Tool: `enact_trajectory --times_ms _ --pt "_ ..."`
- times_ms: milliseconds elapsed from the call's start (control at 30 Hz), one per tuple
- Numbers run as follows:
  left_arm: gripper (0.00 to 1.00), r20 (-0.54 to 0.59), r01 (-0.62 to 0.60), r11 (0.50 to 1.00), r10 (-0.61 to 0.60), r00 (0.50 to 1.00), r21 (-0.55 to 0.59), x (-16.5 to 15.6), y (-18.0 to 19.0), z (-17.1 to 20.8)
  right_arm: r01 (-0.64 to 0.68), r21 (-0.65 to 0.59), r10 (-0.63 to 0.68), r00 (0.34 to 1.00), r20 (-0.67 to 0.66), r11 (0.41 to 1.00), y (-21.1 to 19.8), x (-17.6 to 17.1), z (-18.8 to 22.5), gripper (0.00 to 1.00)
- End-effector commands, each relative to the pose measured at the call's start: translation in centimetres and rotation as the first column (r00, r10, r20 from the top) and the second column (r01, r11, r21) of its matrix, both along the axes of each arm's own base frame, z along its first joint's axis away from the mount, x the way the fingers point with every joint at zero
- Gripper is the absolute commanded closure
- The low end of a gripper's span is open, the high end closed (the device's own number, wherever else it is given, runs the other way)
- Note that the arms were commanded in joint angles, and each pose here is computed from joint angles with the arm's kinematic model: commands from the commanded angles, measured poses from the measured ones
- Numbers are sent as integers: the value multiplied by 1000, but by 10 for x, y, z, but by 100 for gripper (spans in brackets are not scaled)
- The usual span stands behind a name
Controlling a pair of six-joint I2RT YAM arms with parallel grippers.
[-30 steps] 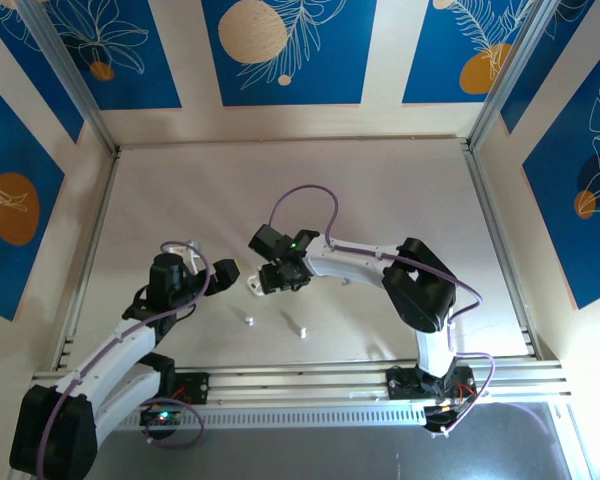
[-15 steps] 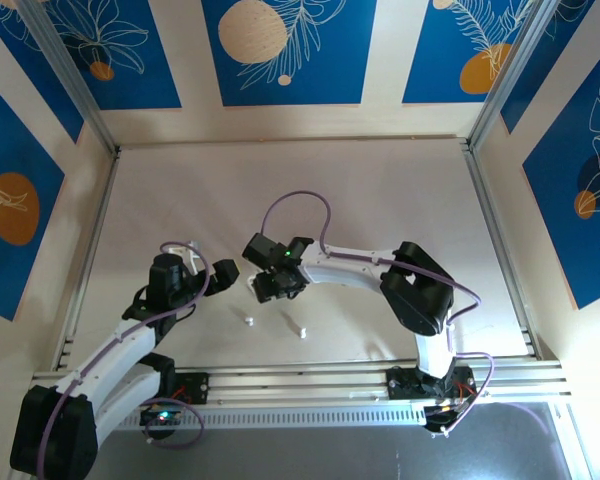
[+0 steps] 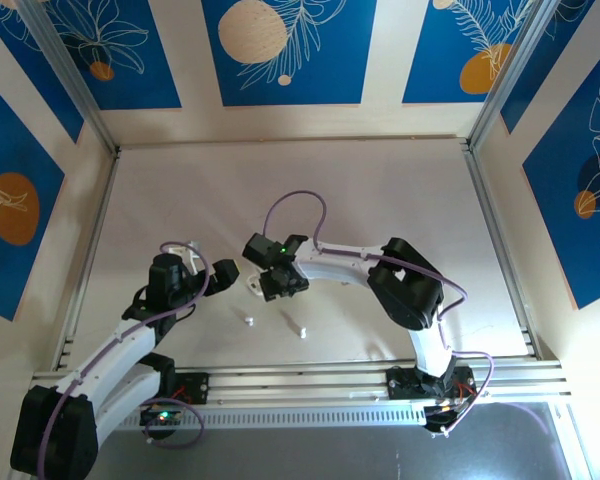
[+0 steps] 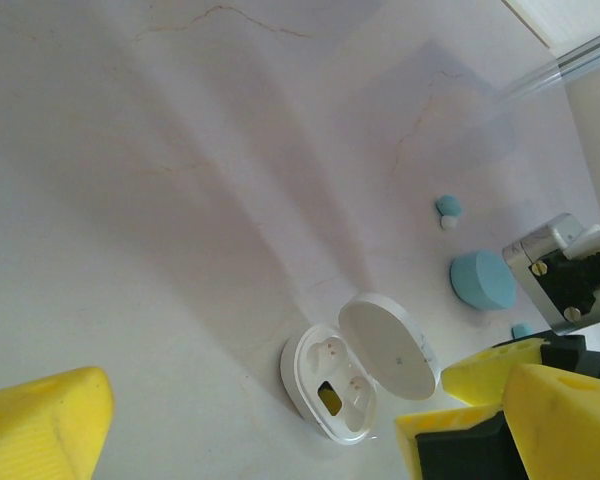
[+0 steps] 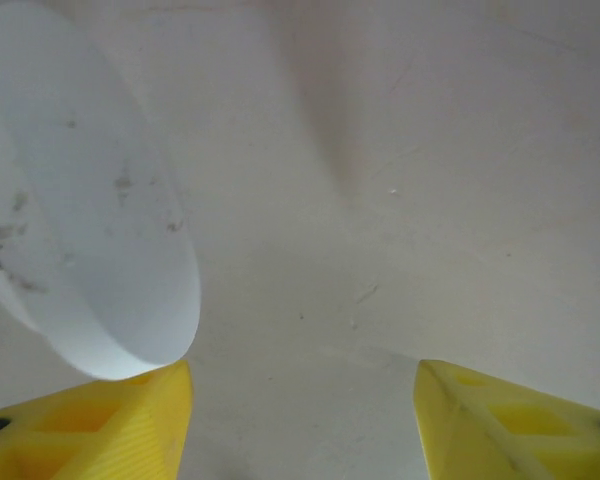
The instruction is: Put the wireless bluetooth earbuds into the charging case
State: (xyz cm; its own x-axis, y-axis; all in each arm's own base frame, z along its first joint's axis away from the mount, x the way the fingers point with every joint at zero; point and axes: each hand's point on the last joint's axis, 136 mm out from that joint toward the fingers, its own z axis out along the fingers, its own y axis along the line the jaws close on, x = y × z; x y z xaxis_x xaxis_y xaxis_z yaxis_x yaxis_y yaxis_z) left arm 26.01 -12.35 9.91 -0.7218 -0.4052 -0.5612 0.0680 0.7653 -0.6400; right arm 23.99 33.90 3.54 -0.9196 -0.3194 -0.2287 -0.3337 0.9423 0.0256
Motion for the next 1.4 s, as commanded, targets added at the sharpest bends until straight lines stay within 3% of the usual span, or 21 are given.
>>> enact_trajectory --times_ms 0,600,867,1133,1367 --pt "0 16 1 1000 -1 1000 -19 0 1 2 19 -52 -18 1000 25 998 -8 10 3 40" --pt "0 17 4 1000 -3 1000 -23 1 0 2 31 -55 -28 998 54 998 -6 38 12 40" --pt "0 37 27 999 -26 999 -44 0 -5 7 16 -15 -15 998 56 1000 -3 33 26 40" --pt "0 290 148 977 -98 952 -156 -15 -20 59 -18 180 8 998 57 983 1 -1 63 40" --pt "0 443 215 966 -131 887 -145 -33 -27 90 -13 340 15 1000 -4 940 -18 -40 77 40"
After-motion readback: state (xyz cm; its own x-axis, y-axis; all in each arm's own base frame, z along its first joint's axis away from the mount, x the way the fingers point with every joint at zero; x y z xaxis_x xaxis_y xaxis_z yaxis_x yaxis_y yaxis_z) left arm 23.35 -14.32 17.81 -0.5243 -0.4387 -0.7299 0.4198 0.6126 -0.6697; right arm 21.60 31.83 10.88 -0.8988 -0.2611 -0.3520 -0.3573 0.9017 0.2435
